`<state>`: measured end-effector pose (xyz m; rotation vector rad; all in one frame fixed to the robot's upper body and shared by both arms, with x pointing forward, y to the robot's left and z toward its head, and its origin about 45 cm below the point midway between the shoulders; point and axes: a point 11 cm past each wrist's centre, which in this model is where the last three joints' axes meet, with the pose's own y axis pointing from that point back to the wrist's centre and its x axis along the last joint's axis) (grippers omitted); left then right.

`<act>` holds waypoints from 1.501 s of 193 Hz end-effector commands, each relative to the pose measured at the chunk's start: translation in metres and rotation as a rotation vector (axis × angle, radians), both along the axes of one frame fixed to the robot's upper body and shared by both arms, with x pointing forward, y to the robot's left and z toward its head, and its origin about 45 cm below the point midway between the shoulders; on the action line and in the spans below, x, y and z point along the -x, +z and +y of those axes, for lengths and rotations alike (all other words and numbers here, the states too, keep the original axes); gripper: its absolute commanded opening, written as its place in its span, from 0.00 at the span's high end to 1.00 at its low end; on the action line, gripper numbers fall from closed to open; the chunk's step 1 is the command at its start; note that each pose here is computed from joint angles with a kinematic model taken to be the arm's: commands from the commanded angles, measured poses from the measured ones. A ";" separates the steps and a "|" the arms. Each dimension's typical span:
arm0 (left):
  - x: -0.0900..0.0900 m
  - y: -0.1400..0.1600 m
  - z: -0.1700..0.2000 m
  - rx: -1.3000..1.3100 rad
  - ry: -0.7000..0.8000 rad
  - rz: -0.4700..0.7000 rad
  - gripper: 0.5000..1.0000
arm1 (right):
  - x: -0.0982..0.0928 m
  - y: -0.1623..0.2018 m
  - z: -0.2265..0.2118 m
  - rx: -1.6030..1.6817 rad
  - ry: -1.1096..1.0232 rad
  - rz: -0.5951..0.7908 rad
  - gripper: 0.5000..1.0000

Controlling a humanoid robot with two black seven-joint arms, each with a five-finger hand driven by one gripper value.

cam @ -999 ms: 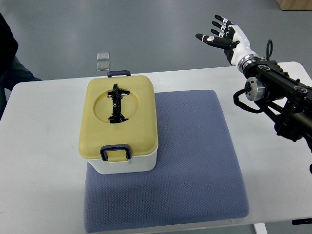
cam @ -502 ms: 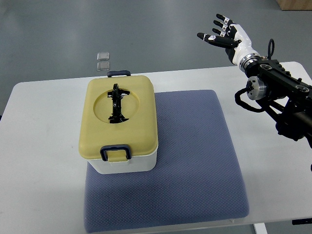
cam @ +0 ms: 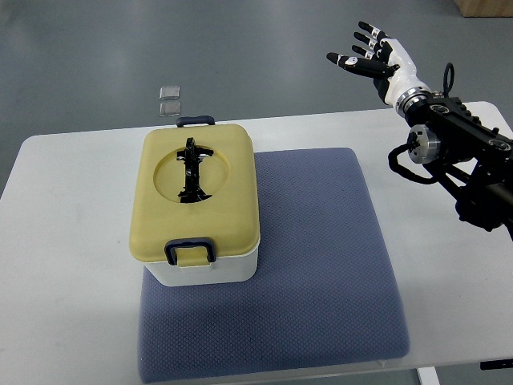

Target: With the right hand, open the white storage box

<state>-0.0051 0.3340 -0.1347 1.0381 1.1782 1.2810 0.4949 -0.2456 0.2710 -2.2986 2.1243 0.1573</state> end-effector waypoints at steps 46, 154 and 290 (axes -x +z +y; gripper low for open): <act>0.000 0.000 0.000 0.000 0.000 0.000 0.00 | 0.000 0.002 -0.005 0.010 0.001 -0.003 0.14; 0.000 0.000 0.000 0.000 -0.001 0.000 0.00 | 0.001 0.041 0.042 0.232 0.314 -0.156 0.15; 0.000 0.000 0.000 0.000 0.000 0.000 0.00 | 0.054 0.113 0.162 0.956 1.017 -0.619 0.15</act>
